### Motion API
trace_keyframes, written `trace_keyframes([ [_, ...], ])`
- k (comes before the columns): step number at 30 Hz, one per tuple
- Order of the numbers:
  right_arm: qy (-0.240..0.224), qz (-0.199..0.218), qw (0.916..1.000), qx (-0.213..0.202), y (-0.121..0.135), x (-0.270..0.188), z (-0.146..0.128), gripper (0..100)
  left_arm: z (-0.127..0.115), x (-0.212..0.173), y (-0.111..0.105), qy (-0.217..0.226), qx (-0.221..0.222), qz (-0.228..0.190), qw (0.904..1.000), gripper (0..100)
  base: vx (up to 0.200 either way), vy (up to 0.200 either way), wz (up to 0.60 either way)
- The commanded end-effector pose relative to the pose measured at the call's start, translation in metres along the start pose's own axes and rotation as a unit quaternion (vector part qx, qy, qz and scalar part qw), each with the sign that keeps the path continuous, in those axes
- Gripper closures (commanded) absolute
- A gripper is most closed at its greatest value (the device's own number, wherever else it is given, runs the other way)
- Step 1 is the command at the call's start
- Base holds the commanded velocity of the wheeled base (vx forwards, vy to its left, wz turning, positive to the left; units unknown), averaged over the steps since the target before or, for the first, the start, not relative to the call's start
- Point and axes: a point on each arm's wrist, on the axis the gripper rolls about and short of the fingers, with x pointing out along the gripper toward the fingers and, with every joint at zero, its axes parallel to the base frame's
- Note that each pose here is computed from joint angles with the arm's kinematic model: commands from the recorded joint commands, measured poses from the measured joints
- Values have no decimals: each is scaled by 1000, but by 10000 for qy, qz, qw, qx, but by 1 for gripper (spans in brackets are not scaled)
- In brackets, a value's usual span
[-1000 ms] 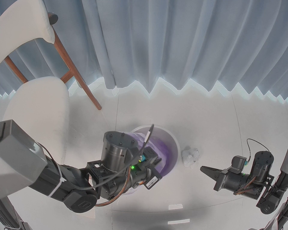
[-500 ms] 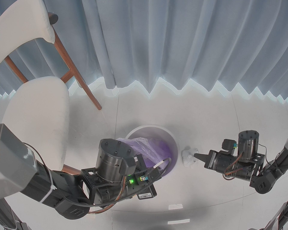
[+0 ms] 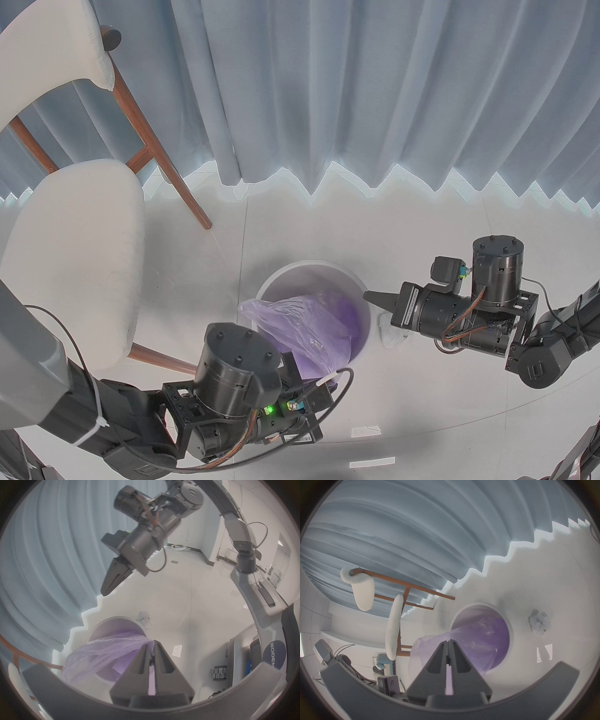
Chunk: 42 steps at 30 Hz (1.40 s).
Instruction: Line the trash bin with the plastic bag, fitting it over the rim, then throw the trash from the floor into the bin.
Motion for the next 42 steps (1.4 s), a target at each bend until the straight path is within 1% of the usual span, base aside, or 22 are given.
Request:
trace_keyframes([
  [1,91,279,9995,-78,12,1,1,100,-8,-7,-16,41,329,-350,9988,100,0,0,0],
  [5,361,147,9992,-107,10,0,-8,100,-6,-2,-26,1,434,-563,9975,100,0,0,0],
  [9,427,104,9988,-231,7,-3,-13,100,-5,6,-26,25,420,-544,9976,100,0,0,0],
  [10,441,87,9986,-274,6,-3,-14,0,-7,7,-25,56,410,-542,9977,100,0,0,0],
  [13,498,42,9982,-338,4,-4,-18,0,-11,8,-20,129,339,-462,9983,100,0,0,0],
  [15,607,-92,9974,-381,-2,-7,-25,0,-14,12,-5,168,214,-212,9994,100,0,0,0],
  [17,615,-365,9965,-424,-9,-11,-30,0,-12,17,13,157,53,111,9998,100,0,0,0],
  [18,615,-365,9965,-424,-9,-11,-30,0,-12,17,13,157,53,111,9998,100,0,0,0],
  [19,650,-591,9951,-451,-15,-16,-37,0,-11,20,25,128,-128,305,9994,100,0,0,0],
  [20,659,-632,9948,-453,-16,-17,-38,0,-11,21,26,113,-162,325,9993,100,0,0,0],
  [22,806,-851,9919,-497,-26,-30,-48,0,-2,23,35,-35,-566,484,9972,100,0,0,0],
  [27,1075,-1013,9869,-641,-38,-45,-68,0,19,26,48,-232,-1308,782,9880,100,0,0,0],
  [28,1075,-1013,9869,-641,-38,-45,-68,0,19,26,48,-232,-1308,782,9880,100,0,0,0],
  [32,1150,-856,9854,-917,-38,-49,-82,0,40,26,54,-272,-2130,843,9730,100,0,0,0],
  [34,1182,-858,9843,-988,-37,-47,-89,0,50,24,55,-237,-2540,873,9630,100,0,0,0],
  [36,1137,-811,9847,-1042,-33,-43,-92,0,56,22,58,-159,-2791,880,9561,100,0,0,0],
  [37,1042,-711,9862,-1076,-28,-38,-93,0,60,22,59,-114,-2992,856,9503,100,0,0,0],
  [38,1026,-694,9863,-1085,-27,-37,-94,0,61,22,59,-108,-3010,854,9497,100,0,0,0],
  [39,835,-559,9890,-1086,-21,-29,-97,0,65,23,62,-88,-3358,946,9371,100,0,0,0],
  [40,800,-544,9894,-1084,-20,-27,-99,0,66,24,62,-87,-3437,975,9340,100,0,0,0],
  [41,707,-562,9907,-1019,-20,-20,-105,0,70,24,65,-135,-3717,1080,9220,100,0,0,0],
  [42,681,-559,9911,-1000,-19,-19,-107,0,71,25,66,-143,-3774,1103,9194,100,0,0,0],
])
